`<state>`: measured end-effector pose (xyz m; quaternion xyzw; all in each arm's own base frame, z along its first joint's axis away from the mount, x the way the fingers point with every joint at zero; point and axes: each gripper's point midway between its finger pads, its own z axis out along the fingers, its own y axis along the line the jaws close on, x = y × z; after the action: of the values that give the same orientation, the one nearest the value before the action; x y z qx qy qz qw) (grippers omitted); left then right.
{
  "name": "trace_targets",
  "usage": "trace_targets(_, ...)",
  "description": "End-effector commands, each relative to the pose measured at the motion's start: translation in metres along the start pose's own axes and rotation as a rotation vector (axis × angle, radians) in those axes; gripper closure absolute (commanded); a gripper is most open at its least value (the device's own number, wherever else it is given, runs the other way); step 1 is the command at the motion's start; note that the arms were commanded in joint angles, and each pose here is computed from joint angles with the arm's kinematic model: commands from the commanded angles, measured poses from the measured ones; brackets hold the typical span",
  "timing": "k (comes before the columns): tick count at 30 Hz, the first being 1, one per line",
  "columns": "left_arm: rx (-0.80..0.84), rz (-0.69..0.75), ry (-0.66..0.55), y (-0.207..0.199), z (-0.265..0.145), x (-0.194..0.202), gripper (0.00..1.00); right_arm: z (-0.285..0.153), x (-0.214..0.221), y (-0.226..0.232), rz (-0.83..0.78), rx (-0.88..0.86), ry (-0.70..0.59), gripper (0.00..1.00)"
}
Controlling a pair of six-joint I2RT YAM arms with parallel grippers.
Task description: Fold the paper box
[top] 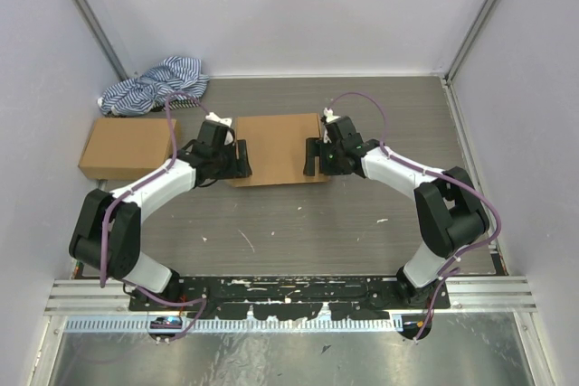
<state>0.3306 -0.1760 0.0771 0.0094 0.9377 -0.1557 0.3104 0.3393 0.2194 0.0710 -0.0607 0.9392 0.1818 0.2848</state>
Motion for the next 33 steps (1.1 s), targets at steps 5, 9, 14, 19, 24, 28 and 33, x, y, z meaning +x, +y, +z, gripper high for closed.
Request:
trace_targets(5, 0.055, 0.009, 0.012, -0.008, 0.001, 0.007, 0.3, -0.01, -0.012, 0.023, -0.03, -0.112, -0.053, 0.21)
trace_targets(9, 0.059, 0.012, 0.015, -0.008, -0.001, 0.01, 0.31, -0.01, -0.008, 0.023, -0.034, -0.117, -0.041, 0.23)
trace_targets(14, 0.087, 0.014, 0.035, -0.013, -0.002, 0.016, 0.32, -0.014, -0.004, 0.024, -0.038, -0.123, -0.039, 0.25)
trace_targets(19, 0.116, 0.015, 0.033, -0.019, -0.01, 0.015, 0.34, -0.024, -0.004, 0.024, -0.04, -0.118, -0.041, 0.26)
trace_targets(24, 0.121, 0.016, 0.052, -0.022, -0.018, 0.014, 0.36, -0.033, -0.004, 0.026, -0.05, -0.125, -0.028, 0.27)
trace_targets(28, 0.119, 0.016, 0.073, -0.023, -0.023, 0.015, 0.37, -0.036, -0.002, 0.025, -0.055, -0.112, -0.008, 0.28)
trace_targets(33, 0.116, 0.01, 0.092, -0.024, -0.028, 0.015, 0.37, -0.039, -0.001, 0.024, -0.05, -0.099, 0.009, 0.28)
